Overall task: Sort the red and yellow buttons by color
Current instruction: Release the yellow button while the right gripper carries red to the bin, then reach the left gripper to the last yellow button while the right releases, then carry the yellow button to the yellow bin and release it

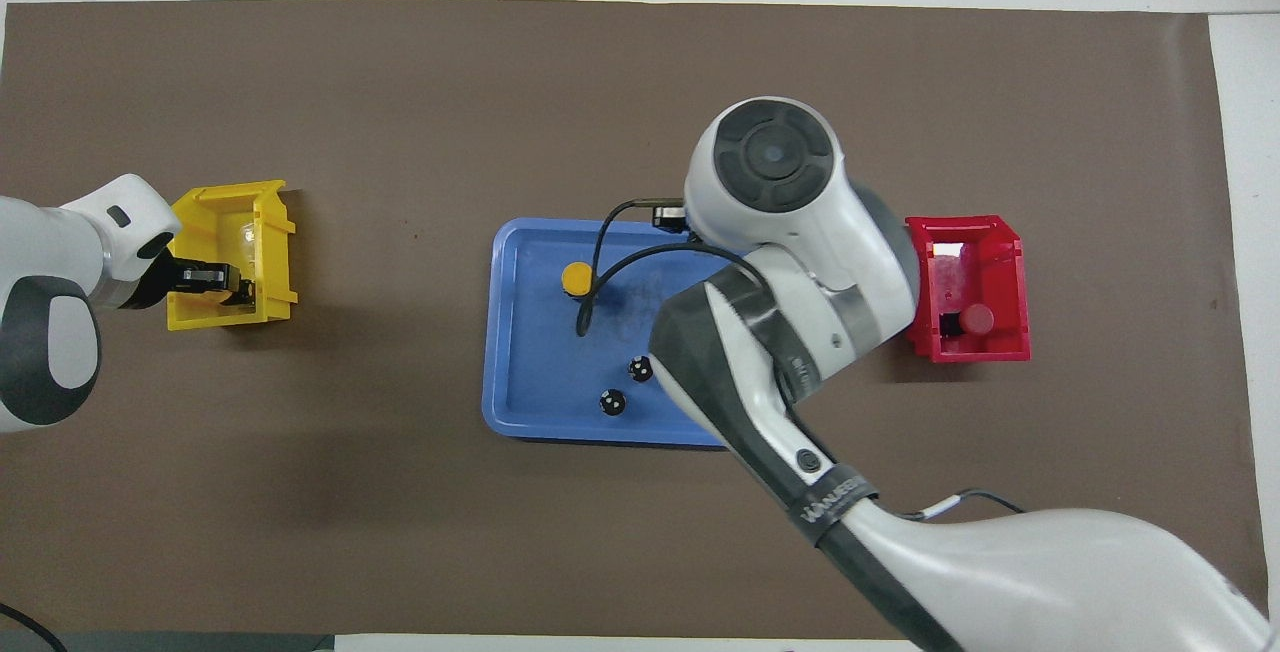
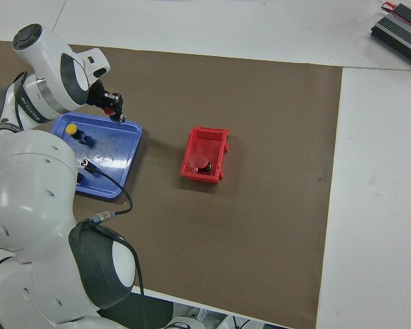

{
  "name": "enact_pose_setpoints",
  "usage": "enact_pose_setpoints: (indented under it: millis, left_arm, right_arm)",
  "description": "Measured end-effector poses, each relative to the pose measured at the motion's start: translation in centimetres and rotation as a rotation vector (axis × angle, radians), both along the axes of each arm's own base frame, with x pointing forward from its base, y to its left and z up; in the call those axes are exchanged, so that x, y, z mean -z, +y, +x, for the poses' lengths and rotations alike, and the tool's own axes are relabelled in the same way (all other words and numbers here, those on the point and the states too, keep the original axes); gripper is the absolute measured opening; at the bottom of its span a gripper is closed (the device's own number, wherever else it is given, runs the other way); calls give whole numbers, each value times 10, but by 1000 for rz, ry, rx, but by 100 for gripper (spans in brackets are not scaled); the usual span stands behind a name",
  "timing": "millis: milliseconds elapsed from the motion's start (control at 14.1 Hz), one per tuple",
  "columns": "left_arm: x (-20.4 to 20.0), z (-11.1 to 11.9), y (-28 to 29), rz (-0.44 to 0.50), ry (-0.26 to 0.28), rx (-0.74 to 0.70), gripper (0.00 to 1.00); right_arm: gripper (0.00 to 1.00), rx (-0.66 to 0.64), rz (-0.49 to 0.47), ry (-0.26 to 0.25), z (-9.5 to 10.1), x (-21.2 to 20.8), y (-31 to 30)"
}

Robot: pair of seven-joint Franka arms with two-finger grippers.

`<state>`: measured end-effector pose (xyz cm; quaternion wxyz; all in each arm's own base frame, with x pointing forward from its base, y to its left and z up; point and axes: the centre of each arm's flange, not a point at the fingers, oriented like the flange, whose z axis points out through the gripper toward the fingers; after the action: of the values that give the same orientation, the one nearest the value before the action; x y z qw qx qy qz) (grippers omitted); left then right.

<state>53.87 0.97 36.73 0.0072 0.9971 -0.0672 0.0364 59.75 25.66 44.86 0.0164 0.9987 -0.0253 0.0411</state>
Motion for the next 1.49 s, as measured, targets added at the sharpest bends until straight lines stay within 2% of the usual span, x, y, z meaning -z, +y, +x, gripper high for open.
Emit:
enact_pose_setpoints:
  millis: [142,213,284,355,427,569,711,924,1066,1209,1493]
  left_arm:
    - [-3,1,0,0,-3,0,57]
    - [-9,4,0,-1,1,1,57]
    - [-22,7,-1,-3,15,3,62]
    - [-40,12,-3,-6,26,5,63]
    - [-62,17,-9,-11,28,-5,67]
    - [-94,22,-54,-26,8,-61,84]
    - [-101,10,-146,-48,-4,-121,86]
    - [-93,-31,-279,-79,-7,-195,87]
    - [-77,-44,-335,-69,-4,-229,87]
    - [-56,-41,-372,-55,3,-242,87]
    - [-9,-27,-397,-40,4,-234,86]
  right_arm:
    - [41,-27,-21,16,6,-19,-90]
    - [41,-43,-27,25,6,-21,-132]
    - [41,-54,-30,35,5,-20,-166]
    - [41,-57,-32,40,4,-14,-189]
    - [41,-61,-31,35,3,-6,-203]
    - [41,-72,-27,4,-2,18,-218]
    - [41,-91,-24,-21,-14,46,-224]
    - [41,-94,-25,-17,-29,62,-237]
    - [41,-97,-25,-35,-33,68,-241]
    - [41,-100,-23,-42,-38,79,-240]
    - [41,-105,-19,-32,-42,100,-238]
